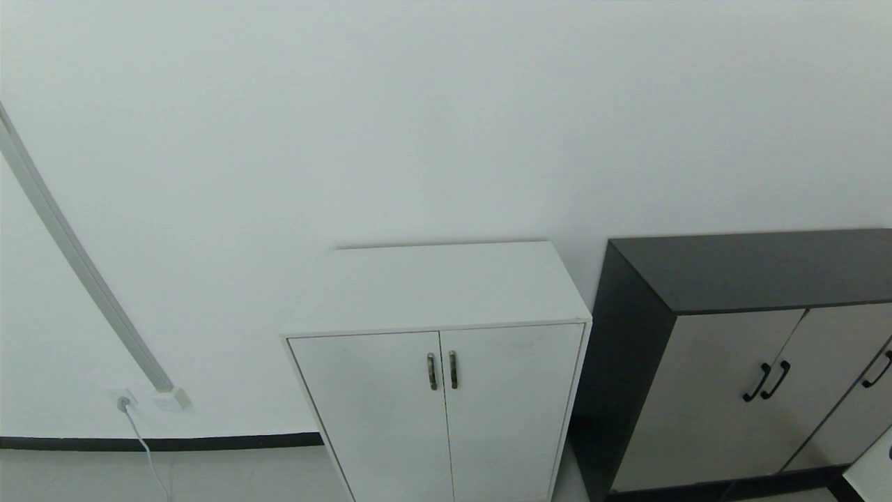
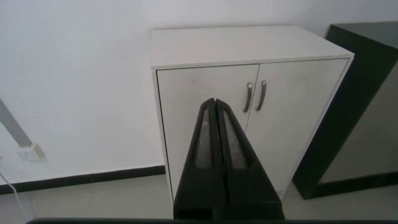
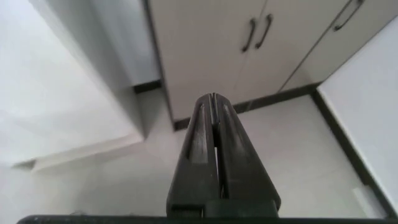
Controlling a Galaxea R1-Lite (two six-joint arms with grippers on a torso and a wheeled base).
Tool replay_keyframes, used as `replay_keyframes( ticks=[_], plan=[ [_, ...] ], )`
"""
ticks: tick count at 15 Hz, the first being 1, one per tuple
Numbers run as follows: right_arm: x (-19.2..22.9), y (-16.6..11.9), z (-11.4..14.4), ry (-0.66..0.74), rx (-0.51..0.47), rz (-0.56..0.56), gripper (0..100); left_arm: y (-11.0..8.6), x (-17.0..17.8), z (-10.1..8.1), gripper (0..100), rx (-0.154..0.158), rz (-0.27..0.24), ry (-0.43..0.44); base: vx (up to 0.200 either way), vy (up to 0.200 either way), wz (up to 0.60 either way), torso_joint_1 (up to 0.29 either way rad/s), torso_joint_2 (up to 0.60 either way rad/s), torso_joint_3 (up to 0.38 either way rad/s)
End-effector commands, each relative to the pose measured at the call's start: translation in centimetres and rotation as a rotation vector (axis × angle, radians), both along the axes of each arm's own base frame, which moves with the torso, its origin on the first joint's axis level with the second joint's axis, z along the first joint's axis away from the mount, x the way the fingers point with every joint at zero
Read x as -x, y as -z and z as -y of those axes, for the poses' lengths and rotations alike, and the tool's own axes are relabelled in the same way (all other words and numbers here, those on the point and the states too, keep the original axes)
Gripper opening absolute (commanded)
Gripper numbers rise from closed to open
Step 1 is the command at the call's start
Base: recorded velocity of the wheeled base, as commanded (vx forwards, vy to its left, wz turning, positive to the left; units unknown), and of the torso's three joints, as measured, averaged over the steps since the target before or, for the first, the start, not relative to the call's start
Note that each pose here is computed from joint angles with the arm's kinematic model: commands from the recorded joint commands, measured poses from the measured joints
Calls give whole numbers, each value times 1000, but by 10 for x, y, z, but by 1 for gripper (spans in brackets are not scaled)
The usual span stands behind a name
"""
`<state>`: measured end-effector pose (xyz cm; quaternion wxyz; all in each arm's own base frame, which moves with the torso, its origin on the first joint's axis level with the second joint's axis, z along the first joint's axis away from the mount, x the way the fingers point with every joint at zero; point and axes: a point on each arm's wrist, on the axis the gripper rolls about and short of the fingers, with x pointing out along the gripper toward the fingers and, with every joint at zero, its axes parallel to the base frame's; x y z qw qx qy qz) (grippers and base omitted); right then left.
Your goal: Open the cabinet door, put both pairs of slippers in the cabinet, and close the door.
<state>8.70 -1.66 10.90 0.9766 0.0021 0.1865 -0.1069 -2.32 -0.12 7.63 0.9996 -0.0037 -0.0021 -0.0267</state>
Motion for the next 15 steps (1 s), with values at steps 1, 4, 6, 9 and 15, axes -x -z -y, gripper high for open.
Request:
replay_keyframes(
  ticks=[1, 4, 6, 9, 15],
  plan=[
    [34, 1, -7, -57, -14, 66, 0, 0, 0, 0, 0, 0, -1, -1, 0, 0, 0, 0, 0, 0],
    [60, 11, -14, -124, -35, 77, 0, 0, 0, 0, 0, 0, -1, -1, 0, 0, 0, 0, 0, 0],
    [73, 18, -17, -161, -44, 83, 0, 0, 0, 0, 0, 0, -1, -1, 0, 0, 0, 0, 0, 0],
    [83, 26, -19, -205, -46, 87, 0, 0, 0, 0, 0, 2, -1, -1, 0, 0, 0, 0, 0, 0],
    [88, 26, -19, -231, -24, 134, 0, 0, 0, 0, 0, 2, -1, -1, 0, 0, 0, 0, 0, 0]
  ],
)
